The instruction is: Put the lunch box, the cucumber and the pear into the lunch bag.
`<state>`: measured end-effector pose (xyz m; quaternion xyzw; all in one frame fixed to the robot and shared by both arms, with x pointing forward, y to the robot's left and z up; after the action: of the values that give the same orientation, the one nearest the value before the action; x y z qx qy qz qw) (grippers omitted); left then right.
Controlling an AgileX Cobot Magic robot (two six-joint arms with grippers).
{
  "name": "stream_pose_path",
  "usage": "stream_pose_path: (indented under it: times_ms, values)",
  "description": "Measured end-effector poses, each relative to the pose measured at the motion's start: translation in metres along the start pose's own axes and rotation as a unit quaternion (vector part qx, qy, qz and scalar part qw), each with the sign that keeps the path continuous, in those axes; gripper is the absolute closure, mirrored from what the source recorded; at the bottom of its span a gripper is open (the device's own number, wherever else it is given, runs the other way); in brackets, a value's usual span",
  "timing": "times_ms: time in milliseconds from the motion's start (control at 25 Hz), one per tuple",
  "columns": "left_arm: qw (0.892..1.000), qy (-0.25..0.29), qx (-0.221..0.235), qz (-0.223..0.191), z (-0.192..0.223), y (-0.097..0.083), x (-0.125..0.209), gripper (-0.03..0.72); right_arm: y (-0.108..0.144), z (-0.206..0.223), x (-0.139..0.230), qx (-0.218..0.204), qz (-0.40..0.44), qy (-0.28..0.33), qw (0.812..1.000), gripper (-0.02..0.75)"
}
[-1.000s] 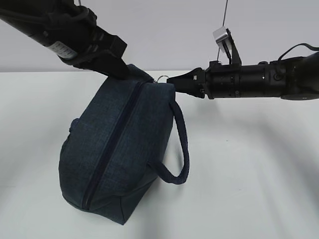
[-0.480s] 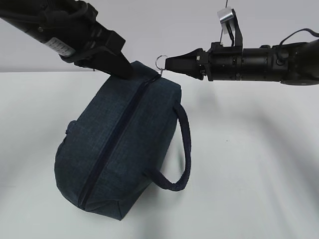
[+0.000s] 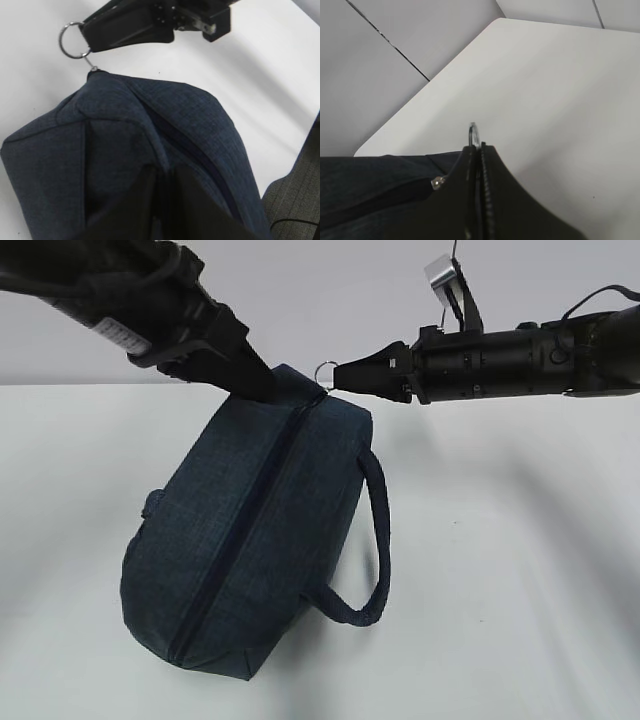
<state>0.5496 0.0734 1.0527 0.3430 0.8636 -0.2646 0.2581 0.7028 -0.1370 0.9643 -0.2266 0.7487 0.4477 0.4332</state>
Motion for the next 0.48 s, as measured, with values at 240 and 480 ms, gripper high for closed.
stream_pose_path:
  times_ms: [240, 480]
  values:
    - [1.0, -0.004, 0.015, 0.012, 0.0, -0.005, -0.001, 0.661, -0.007, 0.0, 0.005, 0.021, -0.011, 0.019, 1.0, 0.738]
    - [1.0, -0.008, 0.012, 0.023, 0.0, -0.004, -0.002, 0.661, -0.013, 0.001, 0.01, 0.035, 0.0, 0.026, 0.999, 0.738]
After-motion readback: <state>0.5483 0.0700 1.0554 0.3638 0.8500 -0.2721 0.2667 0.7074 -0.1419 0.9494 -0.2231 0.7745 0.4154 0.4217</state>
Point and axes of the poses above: a point on each arm's last joint axis where the gripper is mounted, z pointing out along that axis toward the gripper, y along the wrist's bending axis when the last joint is at zero, x = y × z, the point moved 7 cm from there along z, pointing out along that axis toward the gripper
